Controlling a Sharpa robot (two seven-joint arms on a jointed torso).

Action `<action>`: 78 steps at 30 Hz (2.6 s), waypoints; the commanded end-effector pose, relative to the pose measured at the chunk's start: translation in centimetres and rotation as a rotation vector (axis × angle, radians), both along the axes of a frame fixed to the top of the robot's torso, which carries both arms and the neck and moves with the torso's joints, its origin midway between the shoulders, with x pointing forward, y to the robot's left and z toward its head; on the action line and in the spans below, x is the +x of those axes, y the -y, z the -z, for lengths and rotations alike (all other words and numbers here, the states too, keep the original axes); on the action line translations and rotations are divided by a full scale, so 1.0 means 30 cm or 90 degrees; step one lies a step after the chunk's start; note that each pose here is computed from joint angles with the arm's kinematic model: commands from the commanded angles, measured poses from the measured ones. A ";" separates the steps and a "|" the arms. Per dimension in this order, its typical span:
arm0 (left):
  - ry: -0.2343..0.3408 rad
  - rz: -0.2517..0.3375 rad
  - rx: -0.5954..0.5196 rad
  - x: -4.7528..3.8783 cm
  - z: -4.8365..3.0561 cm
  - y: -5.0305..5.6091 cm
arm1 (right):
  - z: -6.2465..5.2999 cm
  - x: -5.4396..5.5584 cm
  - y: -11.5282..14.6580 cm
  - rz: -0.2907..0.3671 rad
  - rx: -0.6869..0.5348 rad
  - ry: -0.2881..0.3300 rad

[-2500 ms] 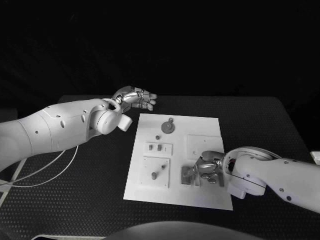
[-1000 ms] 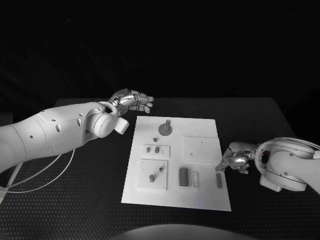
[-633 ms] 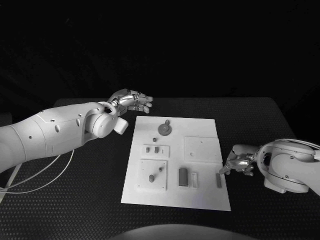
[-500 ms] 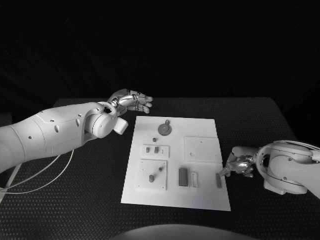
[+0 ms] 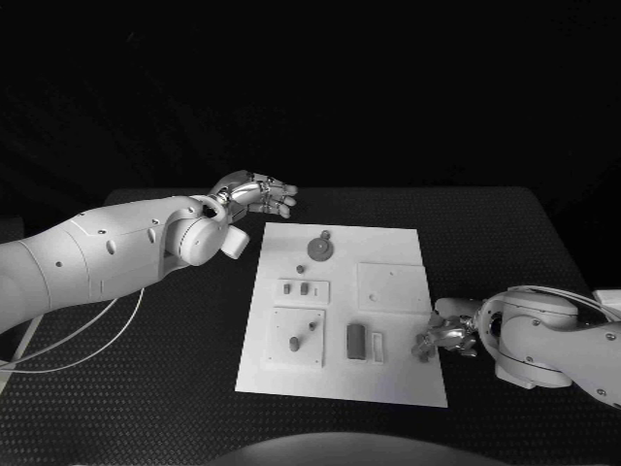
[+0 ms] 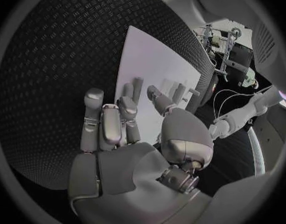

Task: Assemble the parts on the task board

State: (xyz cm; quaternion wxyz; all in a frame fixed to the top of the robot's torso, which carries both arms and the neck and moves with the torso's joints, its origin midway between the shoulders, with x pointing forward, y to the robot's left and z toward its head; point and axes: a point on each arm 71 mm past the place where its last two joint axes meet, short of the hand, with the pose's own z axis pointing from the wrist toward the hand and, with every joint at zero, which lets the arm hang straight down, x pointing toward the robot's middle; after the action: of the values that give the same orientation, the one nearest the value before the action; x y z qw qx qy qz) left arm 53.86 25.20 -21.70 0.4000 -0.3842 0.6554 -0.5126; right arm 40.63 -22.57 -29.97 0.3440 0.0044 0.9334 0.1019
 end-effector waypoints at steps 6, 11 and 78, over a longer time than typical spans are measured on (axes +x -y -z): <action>0.000 0.012 -0.009 -0.001 -0.003 0.009 | 0.028 -0.003 -0.021 -0.039 -0.037 0.010; 0.000 0.011 -0.008 -0.001 -0.003 0.009 | 0.043 0.005 -0.042 -0.077 -0.076 0.046; -0.003 0.013 -0.008 -0.002 -0.002 0.012 | 0.018 -0.016 -0.147 0.137 0.189 -0.079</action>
State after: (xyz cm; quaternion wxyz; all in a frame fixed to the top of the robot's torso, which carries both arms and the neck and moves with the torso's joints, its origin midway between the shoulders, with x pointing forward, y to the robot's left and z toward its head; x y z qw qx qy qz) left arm 53.84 25.11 -21.75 0.3968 -0.3842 0.6576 -0.5124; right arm 40.30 -18.34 -30.41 0.3020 0.1558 0.9193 0.1984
